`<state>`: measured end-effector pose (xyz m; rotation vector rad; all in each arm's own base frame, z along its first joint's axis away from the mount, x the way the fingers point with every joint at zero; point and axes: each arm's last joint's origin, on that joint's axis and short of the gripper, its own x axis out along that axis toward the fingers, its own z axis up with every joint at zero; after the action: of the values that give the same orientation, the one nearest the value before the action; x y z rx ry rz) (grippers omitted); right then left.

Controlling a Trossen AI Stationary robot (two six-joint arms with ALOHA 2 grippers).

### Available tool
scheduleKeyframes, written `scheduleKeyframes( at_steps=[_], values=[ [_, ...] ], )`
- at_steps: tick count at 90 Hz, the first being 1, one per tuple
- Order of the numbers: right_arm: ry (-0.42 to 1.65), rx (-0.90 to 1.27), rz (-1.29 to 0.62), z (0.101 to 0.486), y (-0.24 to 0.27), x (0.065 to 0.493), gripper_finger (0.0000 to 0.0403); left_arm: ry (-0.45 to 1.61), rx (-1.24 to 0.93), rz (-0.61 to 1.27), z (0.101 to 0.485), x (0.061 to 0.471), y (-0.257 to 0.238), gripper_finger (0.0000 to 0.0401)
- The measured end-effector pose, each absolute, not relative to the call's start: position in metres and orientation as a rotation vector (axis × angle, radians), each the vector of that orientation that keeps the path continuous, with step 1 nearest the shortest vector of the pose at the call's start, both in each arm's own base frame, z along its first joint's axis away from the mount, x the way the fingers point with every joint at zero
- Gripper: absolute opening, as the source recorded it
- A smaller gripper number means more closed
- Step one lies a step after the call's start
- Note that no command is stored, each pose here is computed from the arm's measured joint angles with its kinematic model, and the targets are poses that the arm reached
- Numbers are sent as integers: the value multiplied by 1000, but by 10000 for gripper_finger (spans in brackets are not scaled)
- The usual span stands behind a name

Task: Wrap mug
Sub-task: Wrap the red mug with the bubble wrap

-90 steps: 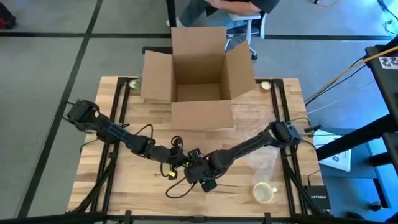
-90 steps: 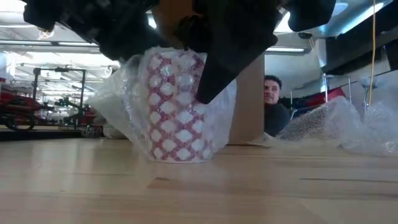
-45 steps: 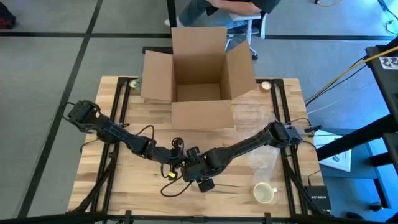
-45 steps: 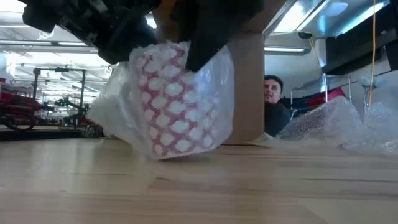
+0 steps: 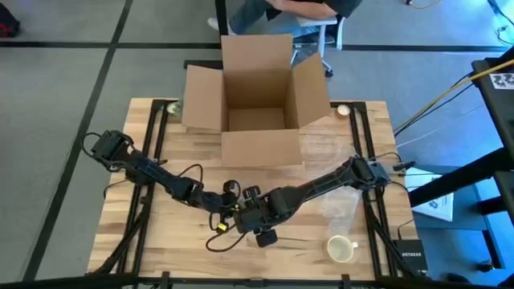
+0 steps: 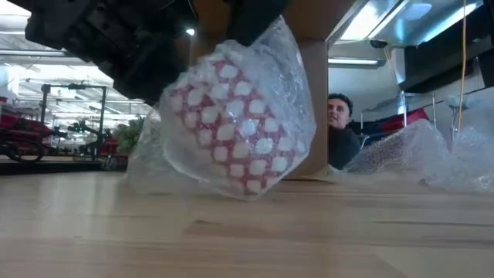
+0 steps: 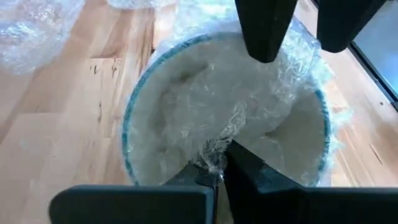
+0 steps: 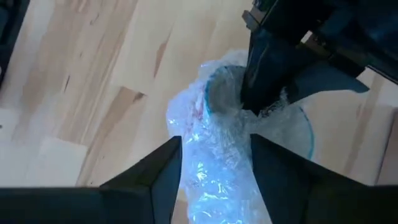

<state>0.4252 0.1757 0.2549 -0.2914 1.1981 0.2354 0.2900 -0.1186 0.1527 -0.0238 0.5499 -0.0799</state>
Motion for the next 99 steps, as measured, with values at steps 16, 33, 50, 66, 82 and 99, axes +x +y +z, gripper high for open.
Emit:
scheduleKeyframes(
  at_steps=[16, 33, 50, 66, 82, 99],
  values=[
    [1229, -293, 229, 259, 174, 420, 172, 539, -27, -77, 154, 291, -119, 0],
    [1238, -211, 231, 271, 172, 413, 172, 546, -25, -77, 154, 290, -119, 0],
    [1288, -122, 177, 288, 167, 397, 172, 547, -25, -79, 153, 290, -119, 0],
    [1358, -98, 146, 290, 171, 386, 172, 542, -26, -79, 154, 290, -119, 0],
    [1341, -144, 126, 276, 180, 385, 172, 536, -35, -78, 154, 291, -119, 0],
    [1363, -157, 99, 264, 177, 385, 172, 525, -46, -75, 155, 291, -119, 0]
  ],
)
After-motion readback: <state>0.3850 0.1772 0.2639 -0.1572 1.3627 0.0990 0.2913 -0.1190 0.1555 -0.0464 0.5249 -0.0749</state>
